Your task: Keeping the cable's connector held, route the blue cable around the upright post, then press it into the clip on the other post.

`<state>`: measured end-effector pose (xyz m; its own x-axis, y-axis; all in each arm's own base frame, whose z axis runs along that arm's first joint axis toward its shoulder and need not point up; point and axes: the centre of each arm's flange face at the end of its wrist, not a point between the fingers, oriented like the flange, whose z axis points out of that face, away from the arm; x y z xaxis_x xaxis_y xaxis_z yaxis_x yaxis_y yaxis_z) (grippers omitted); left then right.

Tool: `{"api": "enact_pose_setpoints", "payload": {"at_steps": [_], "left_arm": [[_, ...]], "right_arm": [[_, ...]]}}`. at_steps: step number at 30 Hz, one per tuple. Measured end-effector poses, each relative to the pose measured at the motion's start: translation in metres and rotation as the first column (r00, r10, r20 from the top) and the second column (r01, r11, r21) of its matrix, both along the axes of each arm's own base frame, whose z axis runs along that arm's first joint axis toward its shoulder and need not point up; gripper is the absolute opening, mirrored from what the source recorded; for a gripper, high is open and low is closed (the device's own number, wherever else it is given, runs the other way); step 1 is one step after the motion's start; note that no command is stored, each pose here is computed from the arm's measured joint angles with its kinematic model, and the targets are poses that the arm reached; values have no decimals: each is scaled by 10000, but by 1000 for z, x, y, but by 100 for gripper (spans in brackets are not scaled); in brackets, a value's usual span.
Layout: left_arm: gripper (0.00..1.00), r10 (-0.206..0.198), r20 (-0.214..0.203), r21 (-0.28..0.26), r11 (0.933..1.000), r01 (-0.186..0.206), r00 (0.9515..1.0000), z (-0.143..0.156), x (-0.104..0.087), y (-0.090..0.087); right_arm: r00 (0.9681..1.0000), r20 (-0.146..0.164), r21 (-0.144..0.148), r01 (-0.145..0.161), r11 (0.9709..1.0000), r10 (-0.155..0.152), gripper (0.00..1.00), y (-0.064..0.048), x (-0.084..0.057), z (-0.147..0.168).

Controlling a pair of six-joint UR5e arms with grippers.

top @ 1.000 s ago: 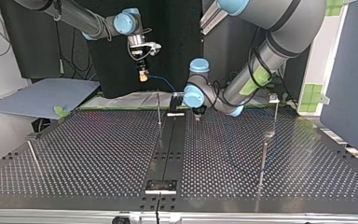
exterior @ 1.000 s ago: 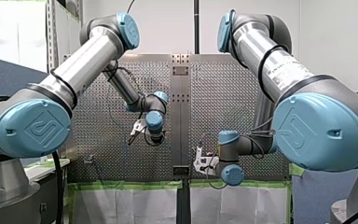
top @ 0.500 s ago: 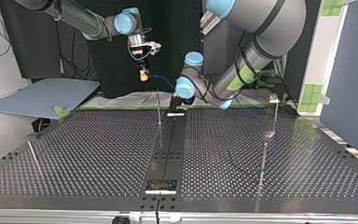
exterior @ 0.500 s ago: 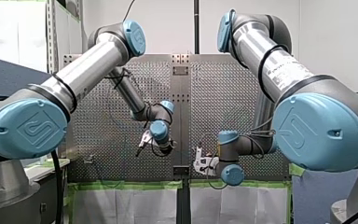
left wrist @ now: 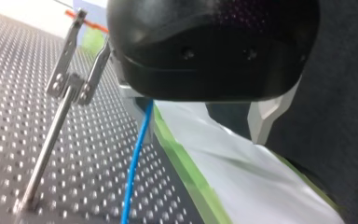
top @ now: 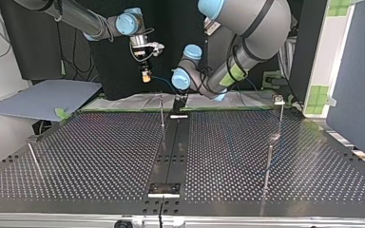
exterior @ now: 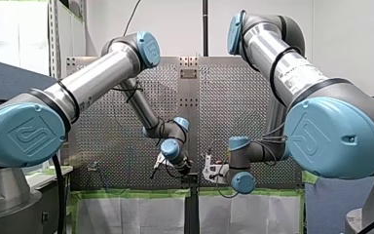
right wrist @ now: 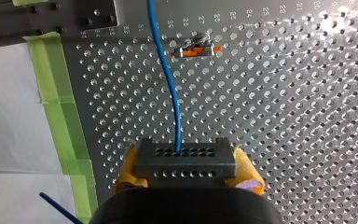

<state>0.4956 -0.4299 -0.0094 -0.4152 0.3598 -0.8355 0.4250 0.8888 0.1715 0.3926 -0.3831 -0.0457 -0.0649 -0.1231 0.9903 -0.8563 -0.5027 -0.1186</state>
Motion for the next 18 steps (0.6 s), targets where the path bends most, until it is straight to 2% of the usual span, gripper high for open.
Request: {"api": "enact_pose_setpoints", "payload": {"at_steps": [4, 10, 13, 18], "left_arm": [[99, -167, 60, -575, 9982, 171, 9998, -2, 0, -8], [99, -337, 0, -1333, 9905, 334, 9994, -2, 0, -14], [99, -213, -112, -1570, 9874, 193, 9997, -2, 0, -14], [99, 274, -257, -1747, 9841, -314, 9993, -2, 1, -11]], "right_arm": [[9999, -123, -35, 16, 10000, -16, 0, -1, -1, 0], [9997, -242, -83, 67, 9999, -69, 0, -2, -3, -1], [9995, -293, -104, 94, 9999, -97, 0, -2, -3, -1], [9992, -376, -139, 163, 9998, -169, 0, -4, -5, -1]]}}
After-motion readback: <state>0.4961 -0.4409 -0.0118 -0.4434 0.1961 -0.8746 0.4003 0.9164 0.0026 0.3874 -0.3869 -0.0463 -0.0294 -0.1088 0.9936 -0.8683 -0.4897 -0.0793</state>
